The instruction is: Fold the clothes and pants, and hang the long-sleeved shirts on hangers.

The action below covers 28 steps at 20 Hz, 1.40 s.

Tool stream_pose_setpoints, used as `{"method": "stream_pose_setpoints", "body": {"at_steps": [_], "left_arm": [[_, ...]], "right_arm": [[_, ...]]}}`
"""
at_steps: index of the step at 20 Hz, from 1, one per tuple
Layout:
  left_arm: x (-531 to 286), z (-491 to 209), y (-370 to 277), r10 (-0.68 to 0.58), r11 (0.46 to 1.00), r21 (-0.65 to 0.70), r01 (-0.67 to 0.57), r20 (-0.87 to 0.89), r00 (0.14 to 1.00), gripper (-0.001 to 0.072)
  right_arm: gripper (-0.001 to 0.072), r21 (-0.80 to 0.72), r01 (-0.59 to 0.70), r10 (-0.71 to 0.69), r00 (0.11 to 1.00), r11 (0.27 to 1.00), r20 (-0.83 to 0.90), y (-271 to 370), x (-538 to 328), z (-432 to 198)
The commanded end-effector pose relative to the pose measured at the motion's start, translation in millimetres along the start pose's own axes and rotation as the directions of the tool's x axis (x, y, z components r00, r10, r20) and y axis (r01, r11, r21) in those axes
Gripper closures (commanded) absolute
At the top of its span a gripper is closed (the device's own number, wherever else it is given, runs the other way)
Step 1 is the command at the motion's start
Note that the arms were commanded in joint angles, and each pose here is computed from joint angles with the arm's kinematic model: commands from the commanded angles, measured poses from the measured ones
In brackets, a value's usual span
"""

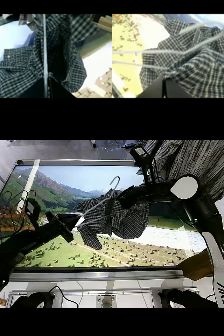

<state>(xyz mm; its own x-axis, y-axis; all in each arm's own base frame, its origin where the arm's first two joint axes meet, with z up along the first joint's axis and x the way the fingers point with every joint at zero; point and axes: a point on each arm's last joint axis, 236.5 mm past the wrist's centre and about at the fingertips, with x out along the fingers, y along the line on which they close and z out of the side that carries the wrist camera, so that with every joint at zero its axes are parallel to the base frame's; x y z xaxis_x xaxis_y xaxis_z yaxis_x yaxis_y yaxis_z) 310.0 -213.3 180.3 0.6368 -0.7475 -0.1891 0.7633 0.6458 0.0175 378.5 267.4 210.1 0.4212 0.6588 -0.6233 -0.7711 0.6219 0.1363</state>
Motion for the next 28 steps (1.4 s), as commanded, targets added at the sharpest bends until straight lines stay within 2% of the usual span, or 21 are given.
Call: {"method": "stream_pose_setpoints", "body": {"at_steps": [1,3,6,9,12,15,16,17,18,21,24,26,28], "left_arm": [[6.1,7.8,19.1,0.062,0.997,-0.052,-0.061,0.028,0.998,0.0653],[13.0,11.4,23.3,0.057,0.994,-0.091,-0.054,0.028,0.998,0.0653],[31.2,-1.4,14.3,-0.032,0.987,-0.159,0.031,-0.005,0.999,0.0653],[35.3,-8.7,12.8,-0.05,0.987,-0.153,0.046,-0.022,0.999,0.0653],[26.0,15.5,7.2,-0.055,0.994,-0.096,0.057,0.026,0.998,0.0653],[8.9,54.9,1.7,-0.045,0.998,-0.033,0.049,0.104,0.994,0.0653],[2.9,64.5,-1.0,-0.043,0.999,-0.017,0.045,0.125,0.991,0.0653],[-2.3,70.6,-3.9,-0.042,0.999,-0.004,0.044,0.14,0.989,0.0653],[-5.7,74.2,-6.7,-0.046,0.999,0.004,0.046,0.148,0.988,0.0653],[-9.8,78.7,-9.6,-0.048,0.999,0.014,0.047,0.159,0.986,0.0653],[-9.8,78.7,-9.6,-0.048,0.999,0.014,0.047,0.159,0.986,0.0653],[-9.8,78.7,-9.6,-0.048,0.999,0.014,0.046,0.159,0.986,0.0653],[-9.7,78.1,-9.4,-0.047,0.999,0.017,0.045,0.157,0.986,0.0653]], "right_arm": [[0.0684,0.012,-0.037,0.037,0.999,0.999,-0.011,7.4,3.1,-2.8],[0.0684,0.036,-0.1,0.1,0.995,0.994,0.019,18.4,11.6,4.2],[0.0684,0.005,-0.228,0.227,0.969,0.974,0.096,54.7,8.8,23.9],[0.0683,-0.032,-0.278,0.278,0.961,0.96,0.007,79.8,13.2,5.3],[0.0682,-0.095,-0.177,0.163,0.977,0.98,-0.137,61.3,22.8,-28.0],[0.067,-0.156,-0.115,0.084,0.978,0.981,-0.192,39.2,30.2,-46.9],[0.0589,-0.201,-0.125,0.085,0.976,0.972,-0.199,38.9,31.1,-49.9],[0.0406,-0.255,-0.13,0.08,0.977,0.958,-0.2,38.1,30.0,-49.8],[0.0347,-0.313,-0.107,0.046,0.98,0.944,-0.196,32.1,25.6,-46.9],[0.0348,-0.486,0.046,-0.122,0.984,0.873,-0.126,-1.2,-9.5,-21.2],[0.0348,-0.538,0.251,-0.3,0.954,0.805,-0.004,-65.6,-55.7,2.9],[0.035,-0.459,0.287,-0.349,0.936,0.841,-0.053,-113.3,-63.8,-18.1],[0.0352,-0.257,0.206,-0.251,0.955,0.944,-0.157,-132.2,-51.2,-55.5]]}}
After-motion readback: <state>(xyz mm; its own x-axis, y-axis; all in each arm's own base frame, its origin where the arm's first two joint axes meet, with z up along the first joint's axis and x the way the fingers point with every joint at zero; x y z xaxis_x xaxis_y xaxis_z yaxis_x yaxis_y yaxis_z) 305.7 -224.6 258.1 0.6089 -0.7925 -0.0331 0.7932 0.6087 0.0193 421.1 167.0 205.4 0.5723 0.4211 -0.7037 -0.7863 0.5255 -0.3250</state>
